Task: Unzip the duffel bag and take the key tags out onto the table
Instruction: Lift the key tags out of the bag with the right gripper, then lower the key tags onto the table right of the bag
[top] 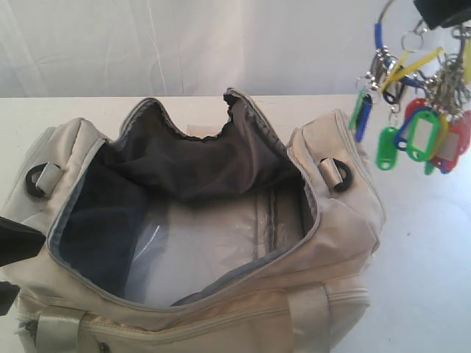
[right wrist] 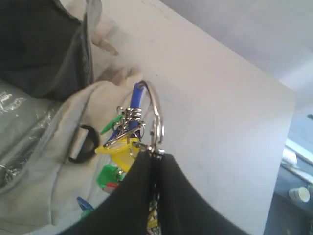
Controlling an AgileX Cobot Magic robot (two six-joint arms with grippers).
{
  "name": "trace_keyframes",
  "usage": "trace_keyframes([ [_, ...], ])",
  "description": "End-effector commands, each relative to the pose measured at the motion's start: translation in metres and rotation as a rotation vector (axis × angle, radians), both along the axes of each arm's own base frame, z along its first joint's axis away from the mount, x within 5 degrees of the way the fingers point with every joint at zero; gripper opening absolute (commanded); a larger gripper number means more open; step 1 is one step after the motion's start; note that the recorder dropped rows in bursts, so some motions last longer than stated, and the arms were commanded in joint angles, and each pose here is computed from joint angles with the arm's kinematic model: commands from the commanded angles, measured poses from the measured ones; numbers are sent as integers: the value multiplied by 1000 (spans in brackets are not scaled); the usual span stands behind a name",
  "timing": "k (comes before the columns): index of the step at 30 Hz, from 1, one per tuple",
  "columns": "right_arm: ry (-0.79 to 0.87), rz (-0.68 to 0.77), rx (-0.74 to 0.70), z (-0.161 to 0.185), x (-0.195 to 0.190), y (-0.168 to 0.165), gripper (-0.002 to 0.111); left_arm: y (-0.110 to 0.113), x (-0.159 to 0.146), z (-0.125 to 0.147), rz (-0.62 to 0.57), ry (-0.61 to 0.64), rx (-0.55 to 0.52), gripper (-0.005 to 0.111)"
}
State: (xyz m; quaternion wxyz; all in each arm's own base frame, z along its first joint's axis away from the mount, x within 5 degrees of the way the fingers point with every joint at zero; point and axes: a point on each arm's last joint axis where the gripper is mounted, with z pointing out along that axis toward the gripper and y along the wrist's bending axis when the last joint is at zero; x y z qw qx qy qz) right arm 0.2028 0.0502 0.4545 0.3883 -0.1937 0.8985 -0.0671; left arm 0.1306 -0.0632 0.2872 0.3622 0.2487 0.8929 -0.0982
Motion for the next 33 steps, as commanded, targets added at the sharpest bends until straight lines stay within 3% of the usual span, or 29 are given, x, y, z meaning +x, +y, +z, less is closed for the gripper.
trace_keyframes([
  [1, 33, -84, -22, -21, 0, -19, 0, 0, -2, 1, 0, 16, -12, 0],
  [18, 166, -267, 108, -118, 24, -69, 0, 0, -3, 1, 0, 19, -13, 0],
  [33, 340, -266, 240, -204, 58, -66, 0, 0, -3, 1, 0, 18, -16, 0],
])
